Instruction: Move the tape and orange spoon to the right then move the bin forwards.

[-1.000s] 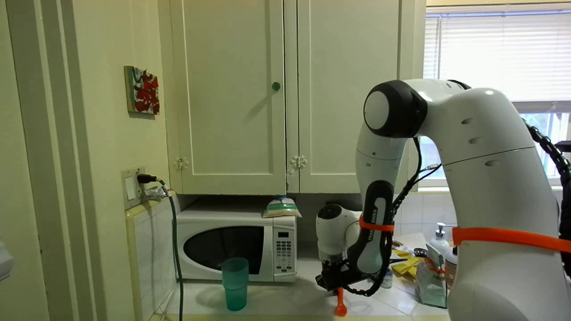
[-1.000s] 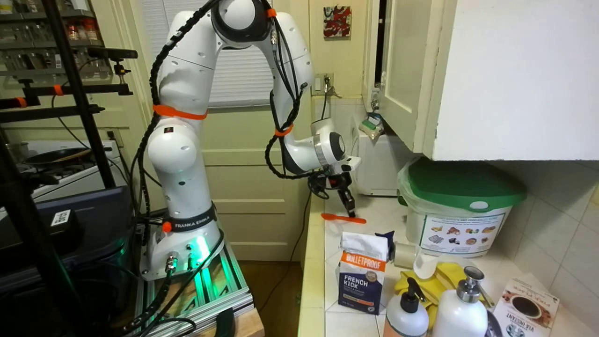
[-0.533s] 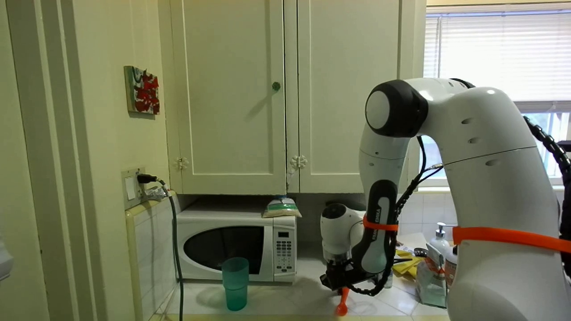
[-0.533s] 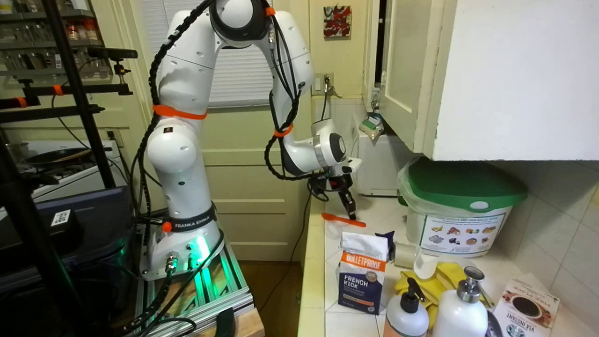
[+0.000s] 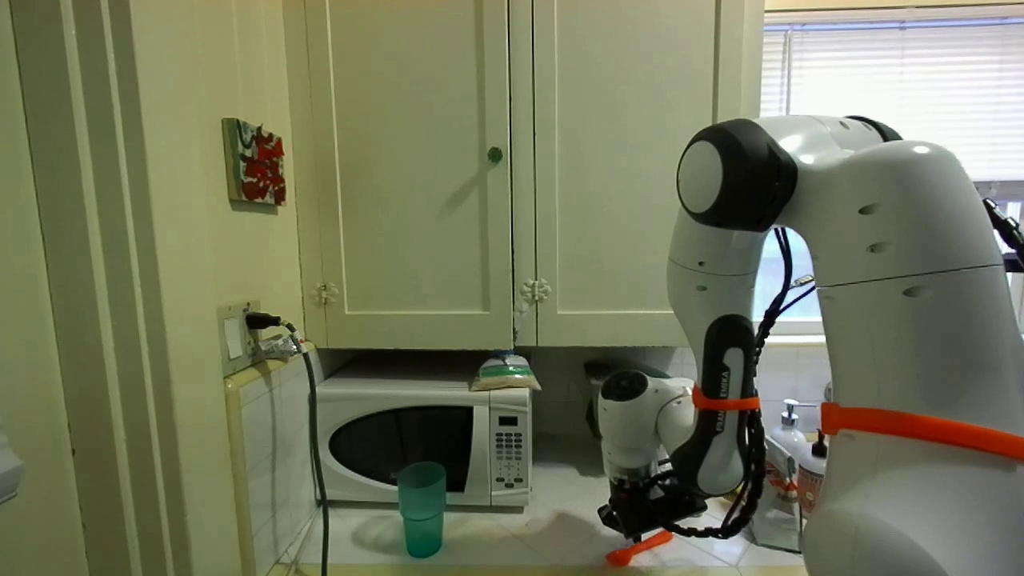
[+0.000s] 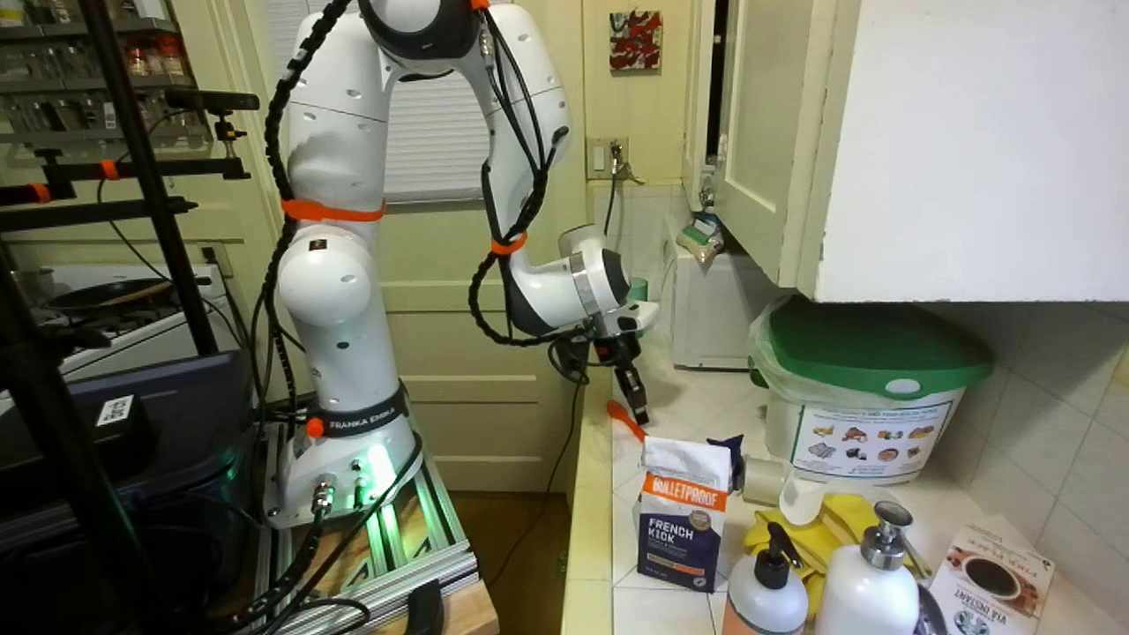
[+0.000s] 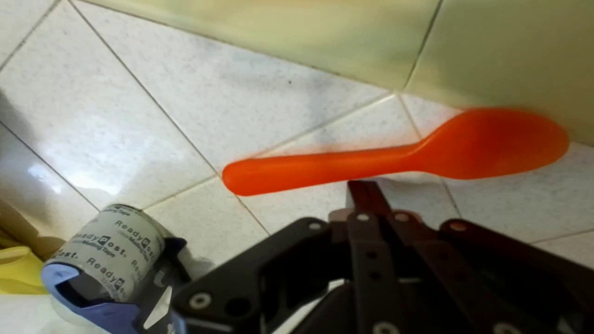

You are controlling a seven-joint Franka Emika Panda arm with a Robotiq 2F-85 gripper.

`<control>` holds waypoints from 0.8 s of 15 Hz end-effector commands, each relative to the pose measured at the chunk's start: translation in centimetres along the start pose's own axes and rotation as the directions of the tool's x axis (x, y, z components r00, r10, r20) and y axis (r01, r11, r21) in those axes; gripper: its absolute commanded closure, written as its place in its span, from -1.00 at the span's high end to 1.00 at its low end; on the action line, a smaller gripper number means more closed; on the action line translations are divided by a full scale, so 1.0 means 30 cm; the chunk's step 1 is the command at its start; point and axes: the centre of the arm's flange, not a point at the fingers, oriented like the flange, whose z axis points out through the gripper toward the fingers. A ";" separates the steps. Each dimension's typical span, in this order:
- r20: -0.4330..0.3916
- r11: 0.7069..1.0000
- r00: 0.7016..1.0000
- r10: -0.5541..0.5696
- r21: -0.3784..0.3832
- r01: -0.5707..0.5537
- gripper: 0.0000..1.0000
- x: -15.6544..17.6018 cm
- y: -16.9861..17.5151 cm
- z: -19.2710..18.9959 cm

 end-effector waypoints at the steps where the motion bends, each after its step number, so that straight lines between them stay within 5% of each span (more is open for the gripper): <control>1: -0.078 0.999 0.996 0.031 -0.015 -0.032 -1.00 -0.086 0.014 -0.030; 5: -0.126 1.000 0.992 0.016 0.010 -0.015 -1.00 -0.072 -0.003 -0.063; 12: -0.082 0.997 0.997 -0.002 0.079 0.009 -0.88 -0.089 -0.070 -0.067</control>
